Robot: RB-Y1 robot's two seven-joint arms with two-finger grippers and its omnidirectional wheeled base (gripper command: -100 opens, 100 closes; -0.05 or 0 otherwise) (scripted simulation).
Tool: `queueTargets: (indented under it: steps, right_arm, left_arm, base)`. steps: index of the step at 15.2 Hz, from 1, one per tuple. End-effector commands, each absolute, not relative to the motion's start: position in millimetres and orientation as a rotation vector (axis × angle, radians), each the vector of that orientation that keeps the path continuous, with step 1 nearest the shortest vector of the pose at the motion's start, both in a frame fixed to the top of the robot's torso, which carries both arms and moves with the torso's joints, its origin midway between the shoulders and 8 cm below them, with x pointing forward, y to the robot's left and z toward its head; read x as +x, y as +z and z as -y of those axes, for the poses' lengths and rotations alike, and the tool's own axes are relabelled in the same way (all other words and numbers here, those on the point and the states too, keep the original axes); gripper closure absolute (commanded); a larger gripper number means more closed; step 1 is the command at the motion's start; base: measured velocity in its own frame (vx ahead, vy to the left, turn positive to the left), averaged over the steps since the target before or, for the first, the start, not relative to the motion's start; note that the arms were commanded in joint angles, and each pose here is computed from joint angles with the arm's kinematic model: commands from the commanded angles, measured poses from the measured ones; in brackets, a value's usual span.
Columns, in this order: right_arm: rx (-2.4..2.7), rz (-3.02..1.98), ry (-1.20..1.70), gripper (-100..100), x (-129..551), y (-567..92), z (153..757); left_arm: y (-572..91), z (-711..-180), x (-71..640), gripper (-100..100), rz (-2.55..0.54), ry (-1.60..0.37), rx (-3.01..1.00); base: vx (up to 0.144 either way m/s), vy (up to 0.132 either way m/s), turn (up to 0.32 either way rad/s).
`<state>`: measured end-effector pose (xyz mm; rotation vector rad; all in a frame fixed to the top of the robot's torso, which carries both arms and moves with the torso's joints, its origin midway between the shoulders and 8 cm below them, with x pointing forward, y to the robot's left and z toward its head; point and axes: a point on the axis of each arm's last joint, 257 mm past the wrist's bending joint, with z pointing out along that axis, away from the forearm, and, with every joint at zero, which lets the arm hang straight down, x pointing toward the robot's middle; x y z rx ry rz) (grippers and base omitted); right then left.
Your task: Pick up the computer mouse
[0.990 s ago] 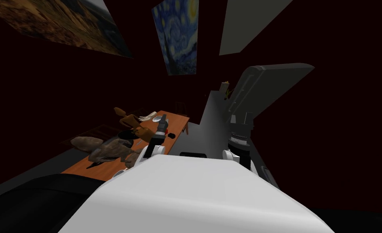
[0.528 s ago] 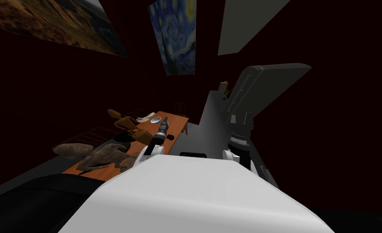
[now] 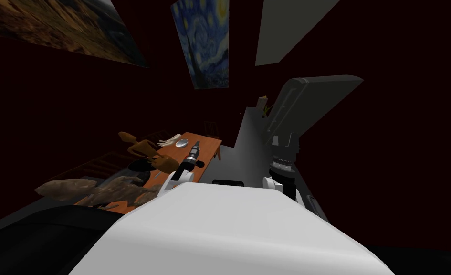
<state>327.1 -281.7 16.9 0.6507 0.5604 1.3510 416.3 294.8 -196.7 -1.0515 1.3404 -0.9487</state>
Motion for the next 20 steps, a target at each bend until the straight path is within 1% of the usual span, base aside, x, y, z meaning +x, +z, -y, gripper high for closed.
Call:
queueTargets:
  steps: [1,11,14,15,20]
  right_arm:
    - [0.651,-0.560,1.351,0,327,17,282]
    - [0.651,-0.560,1.351,0,327,17,282]
    - [0.651,-0.560,1.351,0,327,17,282]
    - [0.651,-0.560,1.351,0,327,17,282]
    - [0.651,-0.560,1.351,0,327,17,282]
  left_arm:
    - [-210,-296,414,-100,-1.375,-0.925,-1.084]
    - [-287,-313,401,-100,-1.568,-0.786,-1.252]
    - [-294,-314,398,-100,-1.590,-0.768,-1.273]
    - [-308,-318,394,-100,-1.625,-0.741,-1.301]
    - [-336,-323,382,-100,-1.702,-0.678,-1.368]
  base:
    - [0.042,-0.004,-0.018]
    - [0.040,-0.006,-0.033]
    - [0.034,-0.001,-0.020]
    - [0.029,0.001,-0.037]
    - [0.039,-0.005,-0.035]
